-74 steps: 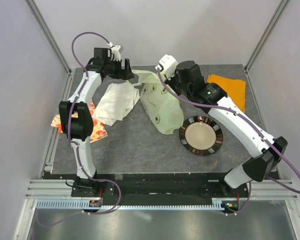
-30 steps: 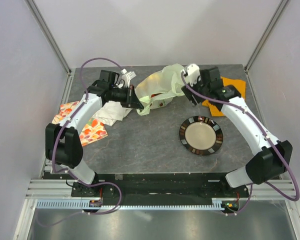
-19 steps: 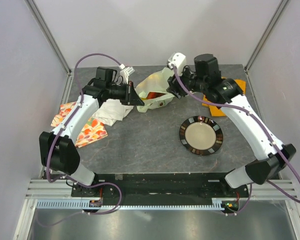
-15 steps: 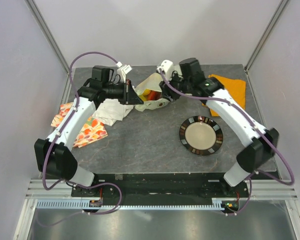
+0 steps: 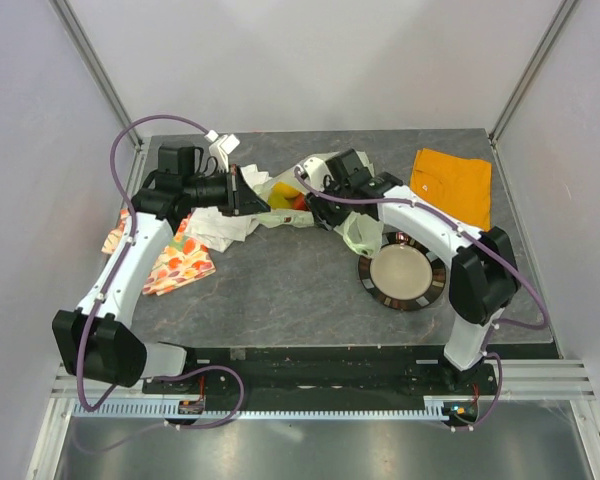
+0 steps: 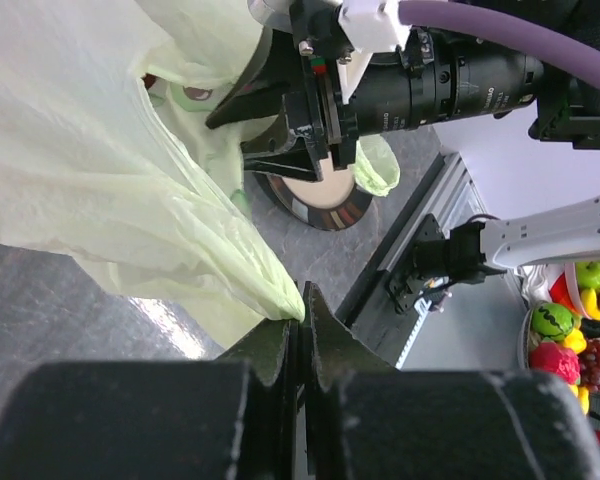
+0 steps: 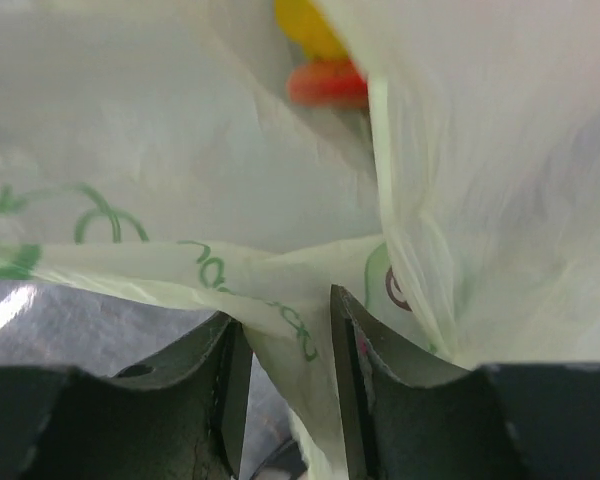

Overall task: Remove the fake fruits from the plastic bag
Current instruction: Adjust the plastic bag at the center of the board.

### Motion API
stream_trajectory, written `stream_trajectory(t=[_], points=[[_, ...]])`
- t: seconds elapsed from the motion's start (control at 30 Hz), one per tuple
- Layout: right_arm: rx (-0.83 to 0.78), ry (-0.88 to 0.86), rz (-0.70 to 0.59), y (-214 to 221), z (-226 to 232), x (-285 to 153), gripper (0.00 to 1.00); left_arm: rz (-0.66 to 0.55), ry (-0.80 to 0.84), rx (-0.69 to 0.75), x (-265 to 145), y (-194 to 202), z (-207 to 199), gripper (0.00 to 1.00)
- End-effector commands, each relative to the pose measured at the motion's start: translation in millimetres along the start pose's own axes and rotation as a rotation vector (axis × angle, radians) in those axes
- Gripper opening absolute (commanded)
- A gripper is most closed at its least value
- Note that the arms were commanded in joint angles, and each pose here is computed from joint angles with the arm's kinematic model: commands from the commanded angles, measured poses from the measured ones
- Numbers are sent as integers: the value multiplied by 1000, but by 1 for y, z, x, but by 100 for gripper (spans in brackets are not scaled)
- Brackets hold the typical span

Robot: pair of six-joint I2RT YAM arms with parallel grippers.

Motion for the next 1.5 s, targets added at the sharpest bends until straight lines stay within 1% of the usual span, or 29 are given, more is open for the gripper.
stream_trajectory(t=[0.0, 0.07, 0.2, 0.4, 0.53, 0.63, 0.7, 0.77, 0.83, 0.9, 0.93, 1.0, 1.07, 1.1, 1.13, 1.17, 1.2, 1.23, 1.27, 1.3, 1.33, 1.4, 1.47], points=[[26, 6, -45, -7, 9, -44, 43, -4, 6, -5, -9, 14, -7, 2], [29, -19, -98, -22, 16, -66, 43, -1, 6, -12, -9, 17, -5, 1], [20, -8, -200, -55, 12, -83, 43, -2, 23, -16, -6, 15, -4, 2], [26, -22, -221, -72, 5, -51, 40, -4, 44, -16, -1, 5, -6, 2], [45, -52, -164, -63, 11, -11, 35, -14, 52, -29, 0, 1, -9, 2], [69, -73, -129, -53, 16, 11, 33, -31, 61, -36, -2, -5, -11, 2], [105, -35, -87, -43, 10, 22, 31, -41, 75, -66, -5, -10, -12, 2], [165, 118, -24, -27, -17, 25, 29, -51, 81, -89, -9, -14, -10, 2], [214, 284, 16, -13, -58, 18, 27, -43, 93, -77, -11, -12, -11, 2], [262, 390, 30, -2, -98, 5, 26, -32, 63, -45, -14, -5, -5, 2], [271, 457, 21, -6, -117, -7, 25, -25, 54, -38, -15, -1, -3, 2], [294, 532, 41, 6, -147, -23, 25, -13, 40, -4, -18, 6, -1, 2], [273, 544, 73, 18, -155, -31, 25, -4, 33, 15, -19, 13, 2, 2], [263, 531, 78, 20, -150, -40, 26, -3, 32, 22, -20, 16, 1, 2], [261, 484, 125, 41, -135, -34, 26, -1, 28, 28, -22, 20, 2, 2], [271, 431, 118, 46, -120, -34, 27, 3, 24, 40, -23, 24, 4, 2], [252, 413, 86, 38, -101, -47, 28, 11, 21, 40, -24, 28, 4, 1], [245, 360, 154, 67, -73, -37, 29, 15, 17, 46, -25, 34, 6, 2], [216, 340, 162, 71, -56, -39, 30, 19, 15, 48, -26, 38, 7, 2], [156, 342, 128, 61, -37, -52, 31, 27, 10, 42, -27, 42, 9, 2], [143, 315, 151, 73, -22, -51, 32, 30, 11, 50, -28, 46, 9, 2], [124, 289, 123, 68, -10, -69, 36, 38, 16, 54, -29, 50, 9, 2], [103, 293, 94, 55, -13, -81, 40, 48, 31, 52, -29, 52, 8, 2]])
Point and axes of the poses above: each gripper's point midway between its finger pads, its own x axis out along the fingers, its own z axis along the line the jaws close on, y = z × x, the point moved 3 cm from there along -x, back along the fingers, and after that the axes turned 13 degrees about -x, right-handed, at the moved point
